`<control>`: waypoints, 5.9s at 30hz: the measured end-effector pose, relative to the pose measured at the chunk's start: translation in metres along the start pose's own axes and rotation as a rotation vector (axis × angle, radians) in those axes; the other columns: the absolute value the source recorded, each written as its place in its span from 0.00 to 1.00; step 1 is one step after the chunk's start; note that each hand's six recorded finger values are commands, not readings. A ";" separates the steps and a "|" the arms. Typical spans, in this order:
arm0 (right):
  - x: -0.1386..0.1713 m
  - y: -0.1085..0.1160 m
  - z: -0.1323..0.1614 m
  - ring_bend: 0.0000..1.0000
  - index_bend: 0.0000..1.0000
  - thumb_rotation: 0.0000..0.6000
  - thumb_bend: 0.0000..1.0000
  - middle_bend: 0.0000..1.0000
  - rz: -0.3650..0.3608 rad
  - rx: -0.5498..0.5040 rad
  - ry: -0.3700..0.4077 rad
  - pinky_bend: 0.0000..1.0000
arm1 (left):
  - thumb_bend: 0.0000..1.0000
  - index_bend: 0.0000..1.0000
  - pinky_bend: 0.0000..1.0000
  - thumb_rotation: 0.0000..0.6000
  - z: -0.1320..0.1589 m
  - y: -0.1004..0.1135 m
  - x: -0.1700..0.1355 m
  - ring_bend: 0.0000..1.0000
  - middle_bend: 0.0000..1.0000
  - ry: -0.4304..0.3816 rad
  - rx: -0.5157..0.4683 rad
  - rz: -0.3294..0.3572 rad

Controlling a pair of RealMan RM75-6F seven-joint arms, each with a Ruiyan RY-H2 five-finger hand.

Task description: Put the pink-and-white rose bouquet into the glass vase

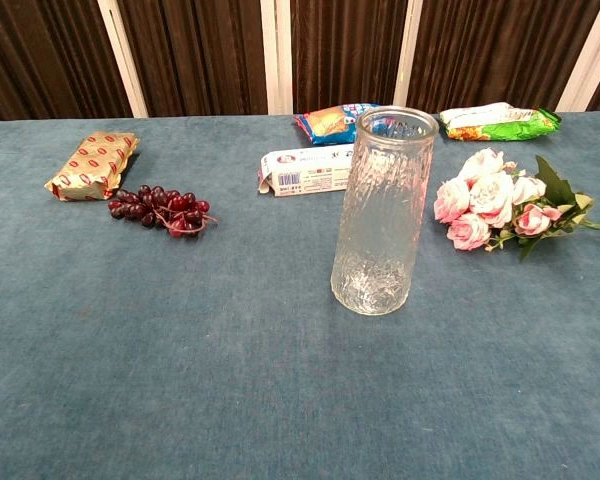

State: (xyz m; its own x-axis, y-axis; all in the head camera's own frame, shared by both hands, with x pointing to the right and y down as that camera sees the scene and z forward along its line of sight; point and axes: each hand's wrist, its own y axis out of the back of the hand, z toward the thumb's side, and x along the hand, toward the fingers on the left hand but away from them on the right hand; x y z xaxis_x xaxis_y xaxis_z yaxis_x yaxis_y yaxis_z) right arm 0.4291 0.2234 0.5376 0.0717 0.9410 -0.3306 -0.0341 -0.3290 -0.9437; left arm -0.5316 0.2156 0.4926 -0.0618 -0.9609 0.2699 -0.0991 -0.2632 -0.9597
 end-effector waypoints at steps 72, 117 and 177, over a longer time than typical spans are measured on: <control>-0.215 -0.121 0.145 0.37 0.28 1.00 0.09 0.31 0.484 -0.206 -0.006 0.01 | 0.19 0.06 0.00 1.00 -0.001 0.007 -0.004 0.00 0.00 0.059 0.027 0.086; -0.275 0.114 0.160 0.67 0.57 1.00 0.29 0.55 0.112 -1.193 0.027 0.19 | 0.19 0.08 0.00 1.00 0.003 0.001 -0.002 0.00 0.00 0.057 0.004 0.078; -0.232 0.105 0.287 0.67 0.58 1.00 0.29 0.55 -0.082 -1.526 -0.050 0.19 | 0.19 0.08 0.00 1.00 0.001 0.002 -0.001 0.00 0.00 0.048 -0.030 0.079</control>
State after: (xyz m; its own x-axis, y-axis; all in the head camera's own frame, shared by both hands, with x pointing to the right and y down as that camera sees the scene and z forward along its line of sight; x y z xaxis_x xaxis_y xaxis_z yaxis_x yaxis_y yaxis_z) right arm 0.1224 -0.0064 0.5177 -0.0110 0.9515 -0.3075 0.9969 -0.0134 -0.0771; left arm -0.5313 0.2158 0.4899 -0.1182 -0.9731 0.1979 -0.1220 -0.1836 -0.9754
